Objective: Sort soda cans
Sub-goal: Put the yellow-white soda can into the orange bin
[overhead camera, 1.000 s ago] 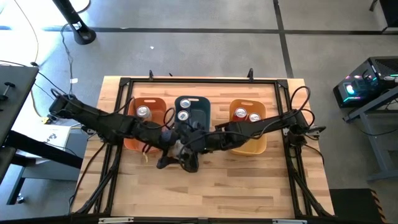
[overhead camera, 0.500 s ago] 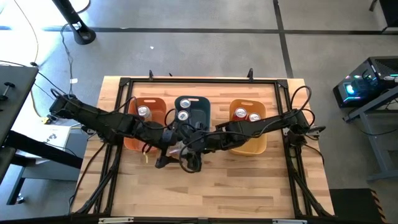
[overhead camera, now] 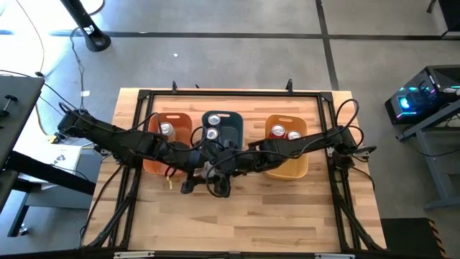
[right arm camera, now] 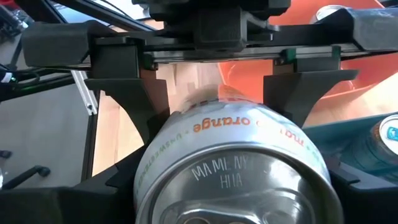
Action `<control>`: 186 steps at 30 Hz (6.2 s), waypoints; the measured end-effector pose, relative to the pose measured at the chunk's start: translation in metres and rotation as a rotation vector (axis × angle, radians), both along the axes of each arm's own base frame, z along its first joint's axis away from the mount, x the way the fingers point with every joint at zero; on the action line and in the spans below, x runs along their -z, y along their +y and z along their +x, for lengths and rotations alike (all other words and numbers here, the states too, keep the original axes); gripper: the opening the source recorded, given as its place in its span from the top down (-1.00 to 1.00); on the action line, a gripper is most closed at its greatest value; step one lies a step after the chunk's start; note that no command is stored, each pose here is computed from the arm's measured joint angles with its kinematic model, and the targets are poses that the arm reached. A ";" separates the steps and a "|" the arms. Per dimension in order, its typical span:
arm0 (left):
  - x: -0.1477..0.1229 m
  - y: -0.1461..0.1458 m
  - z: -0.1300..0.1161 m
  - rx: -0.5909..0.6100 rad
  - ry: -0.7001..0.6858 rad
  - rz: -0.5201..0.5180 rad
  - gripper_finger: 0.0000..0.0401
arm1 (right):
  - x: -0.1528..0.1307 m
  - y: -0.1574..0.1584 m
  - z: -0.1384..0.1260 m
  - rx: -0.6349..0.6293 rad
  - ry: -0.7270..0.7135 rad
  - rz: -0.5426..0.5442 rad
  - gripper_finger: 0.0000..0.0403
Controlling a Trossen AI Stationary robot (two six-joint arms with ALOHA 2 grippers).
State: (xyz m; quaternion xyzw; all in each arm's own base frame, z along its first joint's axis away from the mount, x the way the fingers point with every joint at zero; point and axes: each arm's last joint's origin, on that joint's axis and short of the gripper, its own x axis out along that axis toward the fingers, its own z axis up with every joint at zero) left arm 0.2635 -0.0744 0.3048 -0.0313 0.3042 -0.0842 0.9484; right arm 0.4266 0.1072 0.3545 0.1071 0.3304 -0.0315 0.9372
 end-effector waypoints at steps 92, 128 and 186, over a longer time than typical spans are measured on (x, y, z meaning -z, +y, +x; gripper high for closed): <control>0.030 0.014 -0.068 -0.546 -0.435 -0.061 -0.68 | -0.006 -0.061 0.018 0.410 -0.463 0.089 -0.37; -0.122 0.043 -0.159 -0.477 -0.476 -0.196 -0.81 | 0.084 -0.050 0.087 0.380 -0.637 0.054 -0.37; -0.126 0.044 -0.162 -0.461 -0.521 -0.192 -0.81 | 0.164 -0.069 0.132 0.434 -0.290 -0.030 -0.79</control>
